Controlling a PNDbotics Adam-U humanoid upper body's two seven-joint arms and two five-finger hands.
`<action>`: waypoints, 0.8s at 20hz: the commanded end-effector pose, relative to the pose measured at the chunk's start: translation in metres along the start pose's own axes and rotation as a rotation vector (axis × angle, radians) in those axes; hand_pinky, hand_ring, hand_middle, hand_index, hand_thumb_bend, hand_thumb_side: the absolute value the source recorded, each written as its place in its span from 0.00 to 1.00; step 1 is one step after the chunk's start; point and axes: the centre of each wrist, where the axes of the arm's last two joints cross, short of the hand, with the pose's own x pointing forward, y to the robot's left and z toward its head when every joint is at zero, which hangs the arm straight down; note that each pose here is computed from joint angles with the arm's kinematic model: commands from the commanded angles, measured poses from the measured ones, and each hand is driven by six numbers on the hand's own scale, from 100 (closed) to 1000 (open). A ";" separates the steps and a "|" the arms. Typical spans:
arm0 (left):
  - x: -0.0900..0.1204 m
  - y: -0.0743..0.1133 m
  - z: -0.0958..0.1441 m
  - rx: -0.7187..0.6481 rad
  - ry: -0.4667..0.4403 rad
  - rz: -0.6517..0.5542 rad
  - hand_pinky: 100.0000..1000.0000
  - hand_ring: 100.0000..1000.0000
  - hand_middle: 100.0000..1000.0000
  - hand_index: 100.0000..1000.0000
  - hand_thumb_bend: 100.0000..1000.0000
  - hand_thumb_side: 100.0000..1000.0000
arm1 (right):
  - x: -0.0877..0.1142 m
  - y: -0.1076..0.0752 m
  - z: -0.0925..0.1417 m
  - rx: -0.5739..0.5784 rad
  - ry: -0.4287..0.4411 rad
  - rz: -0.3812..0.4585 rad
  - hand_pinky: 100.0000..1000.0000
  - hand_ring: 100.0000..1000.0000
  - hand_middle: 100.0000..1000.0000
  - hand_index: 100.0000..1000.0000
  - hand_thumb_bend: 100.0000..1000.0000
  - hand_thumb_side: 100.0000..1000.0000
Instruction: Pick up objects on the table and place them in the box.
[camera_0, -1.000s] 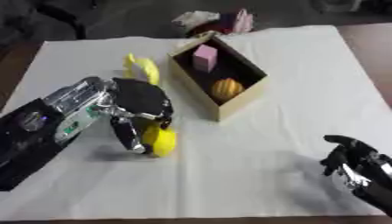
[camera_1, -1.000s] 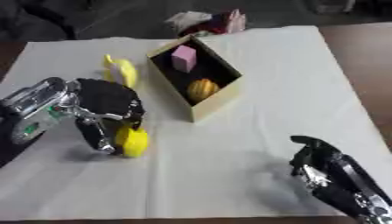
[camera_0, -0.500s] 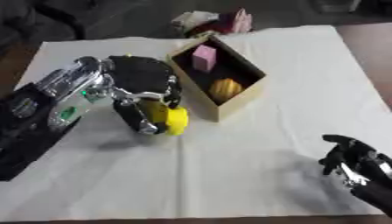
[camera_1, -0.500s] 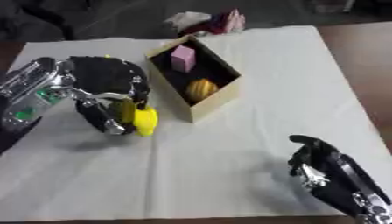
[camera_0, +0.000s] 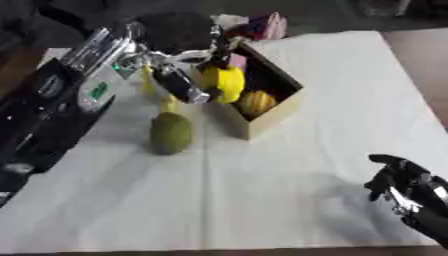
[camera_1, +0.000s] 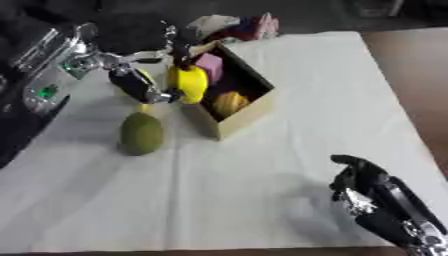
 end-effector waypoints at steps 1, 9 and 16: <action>-0.011 -0.007 -0.011 0.044 0.072 0.017 0.79 0.69 0.50 0.63 0.12 0.21 | 0.005 -0.001 -0.004 0.008 -0.023 0.003 0.67 0.41 0.43 0.82 0.00 0.35; -0.006 -0.033 -0.028 0.023 0.070 -0.028 0.80 0.77 0.77 0.86 0.40 0.33 | 0.006 0.001 -0.006 0.015 -0.030 -0.002 0.67 0.41 0.43 0.82 0.00 0.35; -0.010 -0.036 -0.011 -0.035 0.031 -0.021 0.82 0.76 0.74 0.84 0.22 0.26 | 0.006 -0.002 -0.005 0.000 -0.029 0.003 0.67 0.41 0.43 0.82 0.00 0.34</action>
